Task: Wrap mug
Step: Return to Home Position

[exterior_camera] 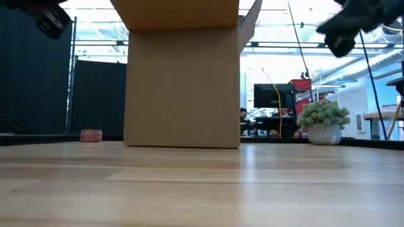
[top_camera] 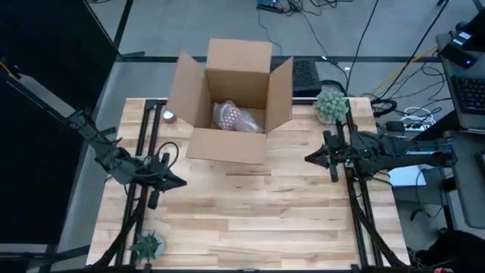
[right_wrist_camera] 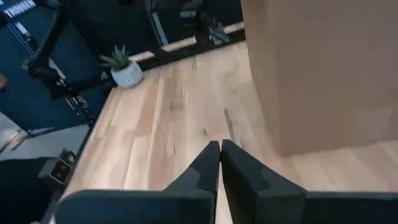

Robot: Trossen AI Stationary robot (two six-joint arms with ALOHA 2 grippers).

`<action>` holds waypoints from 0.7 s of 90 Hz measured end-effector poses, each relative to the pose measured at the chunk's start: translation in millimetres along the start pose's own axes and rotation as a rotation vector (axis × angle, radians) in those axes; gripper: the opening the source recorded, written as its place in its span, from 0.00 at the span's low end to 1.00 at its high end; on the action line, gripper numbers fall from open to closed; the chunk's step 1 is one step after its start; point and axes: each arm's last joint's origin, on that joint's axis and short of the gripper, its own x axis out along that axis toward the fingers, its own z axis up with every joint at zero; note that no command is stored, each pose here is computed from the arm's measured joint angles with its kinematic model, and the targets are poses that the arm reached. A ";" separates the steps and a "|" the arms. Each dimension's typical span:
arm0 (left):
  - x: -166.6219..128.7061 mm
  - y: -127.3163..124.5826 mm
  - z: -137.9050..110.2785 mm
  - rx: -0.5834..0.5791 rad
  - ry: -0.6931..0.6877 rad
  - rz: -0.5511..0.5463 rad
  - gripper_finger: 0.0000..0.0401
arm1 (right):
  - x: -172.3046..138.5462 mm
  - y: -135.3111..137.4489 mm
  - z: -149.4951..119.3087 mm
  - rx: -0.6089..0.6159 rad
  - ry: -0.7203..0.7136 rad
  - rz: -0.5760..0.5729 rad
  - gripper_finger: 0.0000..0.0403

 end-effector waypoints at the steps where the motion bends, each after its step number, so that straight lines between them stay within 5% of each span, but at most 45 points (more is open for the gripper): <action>1: 0.6 0.6 -0.8 0.000 -0.002 -0.002 0.00 | 0.4 -0.5 -1.8 0.000 -0.005 0.002 0.00; 26: 15.5 18.0 -11.3 -0.001 -0.020 -0.051 0.00 | 7.4 -13.3 -45.3 -0.004 -0.139 0.070 0.00; 63: 26.1 55.4 -31.9 0.030 -0.103 -0.047 0.00 | 6.0 -22.5 -72.1 -0.015 -0.261 0.089 0.00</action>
